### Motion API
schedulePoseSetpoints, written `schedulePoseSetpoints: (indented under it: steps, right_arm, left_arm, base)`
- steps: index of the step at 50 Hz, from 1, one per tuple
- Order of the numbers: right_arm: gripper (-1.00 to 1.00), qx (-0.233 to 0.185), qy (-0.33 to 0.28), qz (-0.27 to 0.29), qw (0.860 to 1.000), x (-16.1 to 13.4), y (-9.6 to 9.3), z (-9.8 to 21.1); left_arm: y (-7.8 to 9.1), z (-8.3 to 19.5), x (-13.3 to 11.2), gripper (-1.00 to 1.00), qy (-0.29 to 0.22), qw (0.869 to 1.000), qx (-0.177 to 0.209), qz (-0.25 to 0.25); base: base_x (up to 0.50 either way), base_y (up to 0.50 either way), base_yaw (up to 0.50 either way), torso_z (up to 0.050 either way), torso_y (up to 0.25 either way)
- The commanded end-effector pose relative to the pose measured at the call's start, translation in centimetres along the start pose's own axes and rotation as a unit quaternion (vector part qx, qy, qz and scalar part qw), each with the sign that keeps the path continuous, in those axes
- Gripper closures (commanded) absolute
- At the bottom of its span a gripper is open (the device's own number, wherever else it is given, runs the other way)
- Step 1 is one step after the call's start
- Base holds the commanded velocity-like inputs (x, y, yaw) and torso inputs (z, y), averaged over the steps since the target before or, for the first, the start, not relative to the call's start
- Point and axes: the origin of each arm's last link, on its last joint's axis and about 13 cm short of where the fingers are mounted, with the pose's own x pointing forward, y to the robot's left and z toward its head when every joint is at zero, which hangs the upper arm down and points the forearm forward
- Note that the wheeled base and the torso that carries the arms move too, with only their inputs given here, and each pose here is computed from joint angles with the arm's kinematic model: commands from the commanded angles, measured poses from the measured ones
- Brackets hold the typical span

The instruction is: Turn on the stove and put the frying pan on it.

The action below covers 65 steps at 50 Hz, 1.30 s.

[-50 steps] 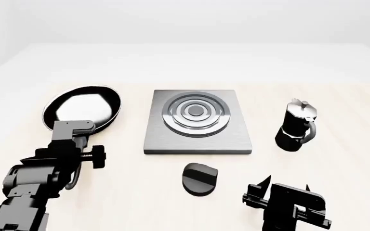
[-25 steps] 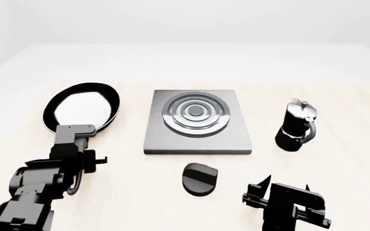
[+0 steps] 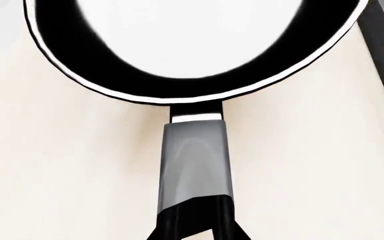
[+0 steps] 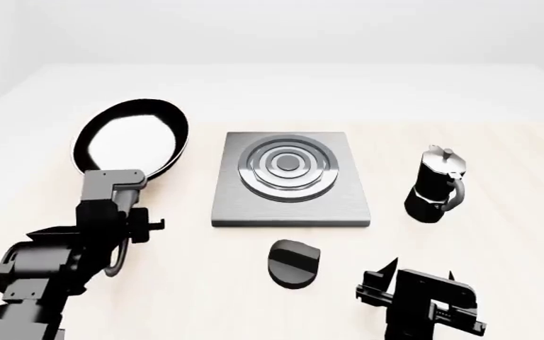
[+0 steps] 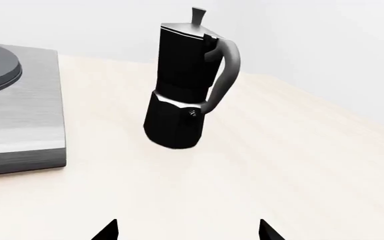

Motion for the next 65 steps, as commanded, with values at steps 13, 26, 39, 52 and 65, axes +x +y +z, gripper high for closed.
schedulePoseSetpoints:
  steps: [13, 26, 39, 52, 65]
  right_arm:
    - [-1.00, -0.001, 0.000, 0.003, 1.000, -0.1, 0.0, 0.1]
    - [-1.00, -0.001, 0.001, 0.005, 1.000, 0.0, 0.0, 0.0]
    - [-1.00, -0.001, 0.002, 0.004, 1.000, 0.2, 0.1, -0.3]
    - [-1.00, 0.000, 0.002, 0.005, 1.000, 0.1, 0.0, -0.1]
    - [-1.00, -0.003, 0.004, 0.008, 1.000, 0.2, 0.1, -0.3]
  left_arm:
    - [-2.8, 5.4, -4.3, 1.00, -0.090, 0.985, 0.116, -0.087]
    - [-4.4, 7.2, -5.0, 1.00, -0.111, 0.974, 0.160, -0.119]
    - [-4.8, 8.1, -5.4, 1.00, -0.106, 0.961, 0.206, -0.150]
    - [-5.6, 8.5, -5.4, 1.00, -0.091, 0.948, 0.256, -0.167]
    - [-6.2, 10.0, -6.1, 1.00, -0.056, 0.946, 0.251, -0.198]
  base:
    - [0.00, 0.00, 0.00, 0.000, 0.002]
    - [0.00, 0.00, 0.00, 0.000, 0.002]
    - [0.00, 0.00, 0.00, 0.000, 0.002]
    - [0.00, 0.00, 0.00, 0.000, 0.002]
    - [0.00, 0.00, 0.00, 0.000, 0.002]
